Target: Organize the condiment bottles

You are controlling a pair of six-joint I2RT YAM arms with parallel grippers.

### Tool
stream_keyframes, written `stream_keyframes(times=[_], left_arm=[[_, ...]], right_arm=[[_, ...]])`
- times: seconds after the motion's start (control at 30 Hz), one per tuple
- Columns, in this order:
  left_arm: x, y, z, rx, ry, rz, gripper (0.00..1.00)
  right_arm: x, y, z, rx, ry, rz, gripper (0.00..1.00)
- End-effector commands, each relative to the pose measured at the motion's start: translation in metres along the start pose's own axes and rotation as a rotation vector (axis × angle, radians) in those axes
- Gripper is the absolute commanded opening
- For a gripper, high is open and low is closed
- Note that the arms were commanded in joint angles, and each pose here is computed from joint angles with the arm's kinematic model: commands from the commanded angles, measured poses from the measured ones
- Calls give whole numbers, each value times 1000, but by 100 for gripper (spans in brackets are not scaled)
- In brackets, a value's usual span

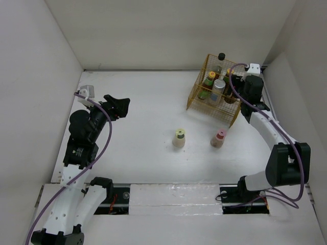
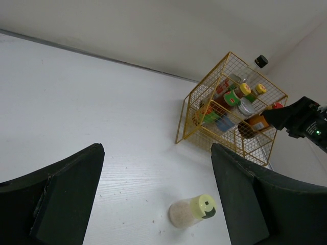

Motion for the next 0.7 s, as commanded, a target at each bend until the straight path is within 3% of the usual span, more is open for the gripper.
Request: stream_keyframes(times=[0.0, 0.37, 0.5, 0.53, 0.67], left_arm=[[0, -5, -7, 20, 50, -29, 81], [0, -5, -7, 20, 50, -29, 81], [0, -5, -7, 20, 50, -29, 81], [2, -4, -6, 18, 44, -22, 81], [2, -4, -6, 18, 44, -22, 81]], right_arm=[[-1, -52, -4, 71, 15, -242, 48], [31, -18, 2, 74, 2, -126, 59], [37, -11, 3, 71, 12, -97, 69], [36, -10, 3, 78, 10, -89, 77], [23, -31, -2, 88, 26, -151, 87]])
Point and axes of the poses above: each gripper's point midway between its finger pads, its own x axis out along the fingers, its own z axis along the line the jaws close on, y = z × x, the point moved 9 cm from there along -x, back along the fingers, and after that the axes turned 12 degrees about -x, right-handed, at the moved point
